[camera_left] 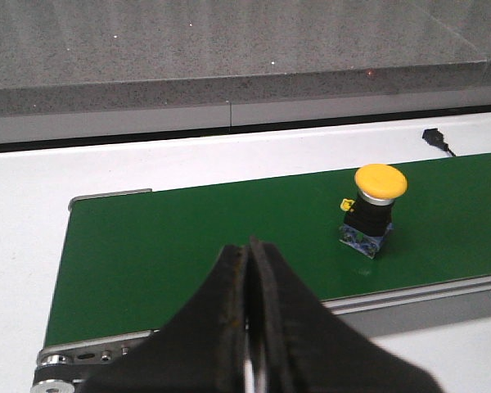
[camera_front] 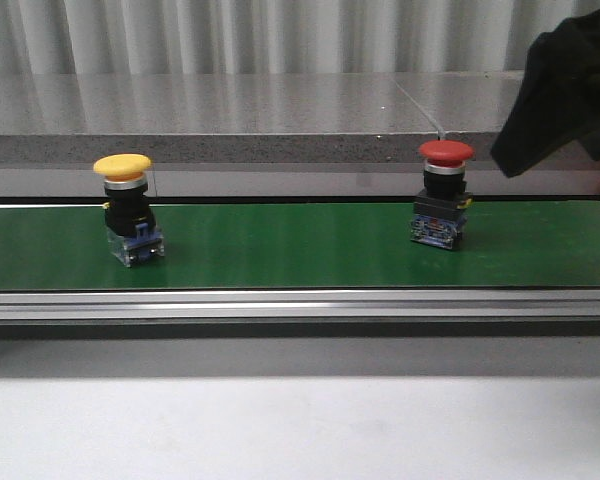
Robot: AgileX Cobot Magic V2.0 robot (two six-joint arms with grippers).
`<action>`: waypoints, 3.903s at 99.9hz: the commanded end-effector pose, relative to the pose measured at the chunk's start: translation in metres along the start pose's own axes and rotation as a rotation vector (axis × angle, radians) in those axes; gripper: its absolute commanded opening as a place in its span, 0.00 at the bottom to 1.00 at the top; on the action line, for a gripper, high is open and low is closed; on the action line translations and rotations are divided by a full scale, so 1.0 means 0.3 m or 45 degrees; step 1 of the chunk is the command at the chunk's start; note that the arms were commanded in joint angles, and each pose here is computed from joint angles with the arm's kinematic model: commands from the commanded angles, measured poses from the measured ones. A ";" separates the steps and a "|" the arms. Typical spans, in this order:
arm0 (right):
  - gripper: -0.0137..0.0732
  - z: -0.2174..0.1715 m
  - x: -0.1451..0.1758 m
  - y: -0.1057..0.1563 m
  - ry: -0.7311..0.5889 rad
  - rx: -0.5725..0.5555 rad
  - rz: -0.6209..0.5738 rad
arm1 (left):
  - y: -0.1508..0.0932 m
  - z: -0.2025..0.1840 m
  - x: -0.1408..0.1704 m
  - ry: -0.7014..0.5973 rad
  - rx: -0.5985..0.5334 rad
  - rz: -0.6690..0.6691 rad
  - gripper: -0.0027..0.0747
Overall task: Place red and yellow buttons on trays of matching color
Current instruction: 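Reach the right gripper down onto the red button arriving on the belt, then grasp the red button and lower it into the red tray, then move the right gripper back over the belt onto the yellow button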
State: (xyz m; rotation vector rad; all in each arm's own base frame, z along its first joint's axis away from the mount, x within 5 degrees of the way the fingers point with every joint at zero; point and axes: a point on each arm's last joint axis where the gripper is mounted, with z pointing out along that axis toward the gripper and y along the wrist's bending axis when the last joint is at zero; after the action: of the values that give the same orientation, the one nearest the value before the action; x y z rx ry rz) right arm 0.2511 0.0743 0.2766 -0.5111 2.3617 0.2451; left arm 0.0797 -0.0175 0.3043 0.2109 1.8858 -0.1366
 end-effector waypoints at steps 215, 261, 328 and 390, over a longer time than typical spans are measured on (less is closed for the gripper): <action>0.20 -0.159 0.069 -1.079 -0.319 0.853 0.968 | 0.000 -0.011 -0.048 -0.117 0.003 -0.010 0.01; 0.20 0.007 0.154 -1.180 -0.191 0.818 0.980 | 0.000 -0.011 -0.048 -0.117 0.003 -0.010 0.01; 0.81 0.005 0.144 -1.190 -0.200 0.820 0.974 | 0.000 -0.011 -0.048 -0.117 0.003 -0.010 0.01; 0.81 -0.381 -0.171 -0.854 -0.422 0.760 0.653 | 0.000 -0.011 -0.048 -0.117 0.003 -0.010 0.01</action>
State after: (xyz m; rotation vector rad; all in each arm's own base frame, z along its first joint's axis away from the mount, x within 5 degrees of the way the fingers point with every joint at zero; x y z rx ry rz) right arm 0.3419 -0.2036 0.3321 0.5162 2.1741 -0.1041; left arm 0.0794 -0.0175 0.3043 0.2110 1.8853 -0.1367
